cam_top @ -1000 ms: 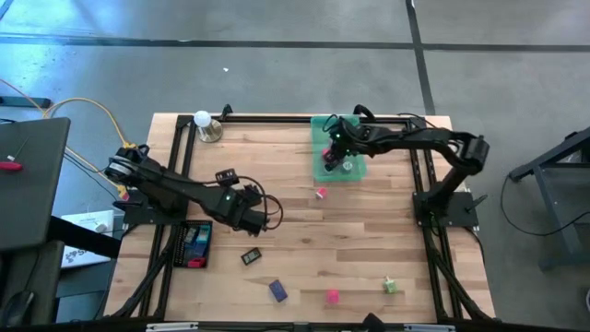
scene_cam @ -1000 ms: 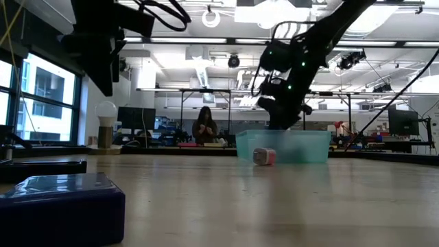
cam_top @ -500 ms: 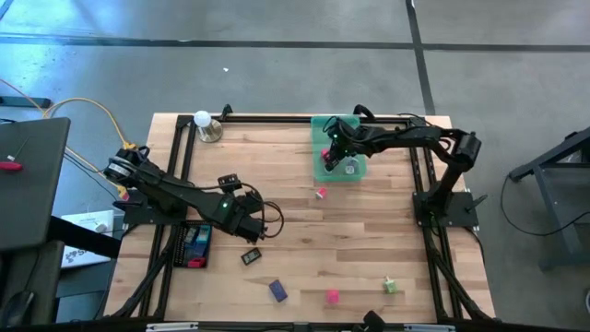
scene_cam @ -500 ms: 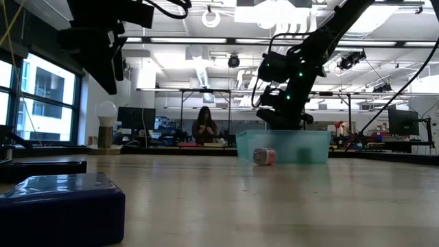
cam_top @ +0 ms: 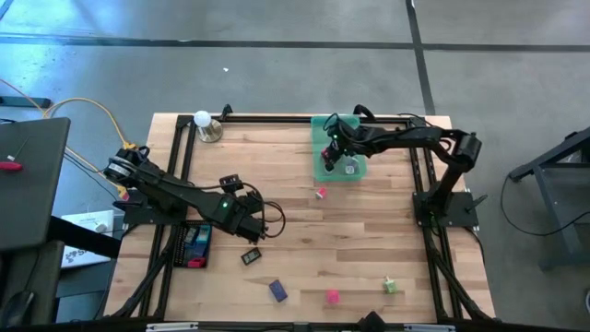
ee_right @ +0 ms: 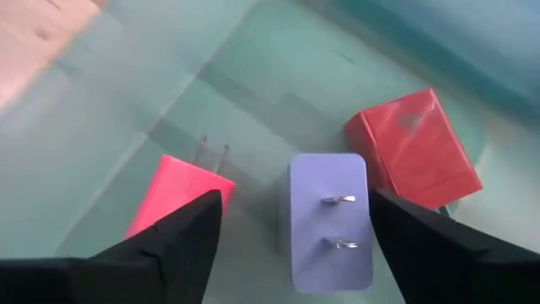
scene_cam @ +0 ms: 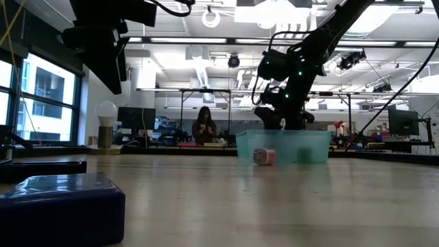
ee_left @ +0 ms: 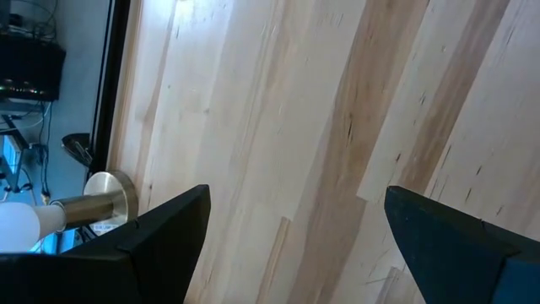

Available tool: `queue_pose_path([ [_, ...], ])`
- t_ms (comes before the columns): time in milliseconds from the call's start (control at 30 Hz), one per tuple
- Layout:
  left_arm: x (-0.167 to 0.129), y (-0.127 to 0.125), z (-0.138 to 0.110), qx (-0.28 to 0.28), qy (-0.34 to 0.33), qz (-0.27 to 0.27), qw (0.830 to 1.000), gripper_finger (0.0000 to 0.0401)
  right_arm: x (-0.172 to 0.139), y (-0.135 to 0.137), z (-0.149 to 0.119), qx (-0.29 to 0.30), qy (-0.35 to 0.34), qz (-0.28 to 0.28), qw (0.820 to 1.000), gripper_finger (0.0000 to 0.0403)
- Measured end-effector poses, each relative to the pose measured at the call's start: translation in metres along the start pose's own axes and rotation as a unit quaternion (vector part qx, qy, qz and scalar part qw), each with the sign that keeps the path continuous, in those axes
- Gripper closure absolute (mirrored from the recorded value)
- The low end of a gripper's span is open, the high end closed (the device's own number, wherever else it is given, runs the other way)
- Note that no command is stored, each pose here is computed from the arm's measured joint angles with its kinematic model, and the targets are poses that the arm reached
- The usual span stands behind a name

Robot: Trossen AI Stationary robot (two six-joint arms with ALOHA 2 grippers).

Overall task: Pick & Place Office items
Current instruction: Put the purple charger adapter into the green bin, then put the pink white charger adapter into the green bin

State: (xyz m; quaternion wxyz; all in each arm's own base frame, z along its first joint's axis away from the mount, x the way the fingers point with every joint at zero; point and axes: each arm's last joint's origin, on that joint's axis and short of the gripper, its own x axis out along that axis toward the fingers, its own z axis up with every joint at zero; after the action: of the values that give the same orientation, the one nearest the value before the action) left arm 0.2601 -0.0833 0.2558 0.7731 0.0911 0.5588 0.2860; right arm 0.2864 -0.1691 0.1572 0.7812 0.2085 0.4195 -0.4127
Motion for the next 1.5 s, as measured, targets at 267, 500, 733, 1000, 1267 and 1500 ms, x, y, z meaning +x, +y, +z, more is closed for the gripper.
queue_pose_path([
  [267,0.000,-0.002,0.002,-0.014,-0.010,-0.008,1.000,0.0054,-0.028,0.006,0.012,-0.025,-0.061,0.030,0.997,0.0125],
  [500,-0.003,-0.010,0.008,-0.029,-0.047,-0.034,0.998,0.0054,-0.085,0.022,0.014,-0.051,-0.124,0.094,0.986,0.0147],
  [733,-0.011,-0.026,0.007,-0.061,-0.080,-0.072,0.992,0.0054,-0.145,0.037,-0.003,-0.059,-0.119,0.222,0.966,0.0156],
  [1000,-0.016,-0.051,0.027,-0.063,-0.169,-0.136,0.974,0.0054,-0.172,0.062,-0.039,-0.093,-0.001,0.352,0.931,0.0156],
  [1267,-0.016,-0.058,0.034,-0.080,-0.194,-0.154,0.965,0.0054,-0.194,0.089,-0.083,-0.137,0.047,0.343,0.928,0.0156],
  [1500,-0.025,-0.072,0.028,-0.090,-0.244,-0.121,0.958,0.0054,-0.222,0.107,-0.134,-0.239,0.001,0.288,0.927,0.0156],
])
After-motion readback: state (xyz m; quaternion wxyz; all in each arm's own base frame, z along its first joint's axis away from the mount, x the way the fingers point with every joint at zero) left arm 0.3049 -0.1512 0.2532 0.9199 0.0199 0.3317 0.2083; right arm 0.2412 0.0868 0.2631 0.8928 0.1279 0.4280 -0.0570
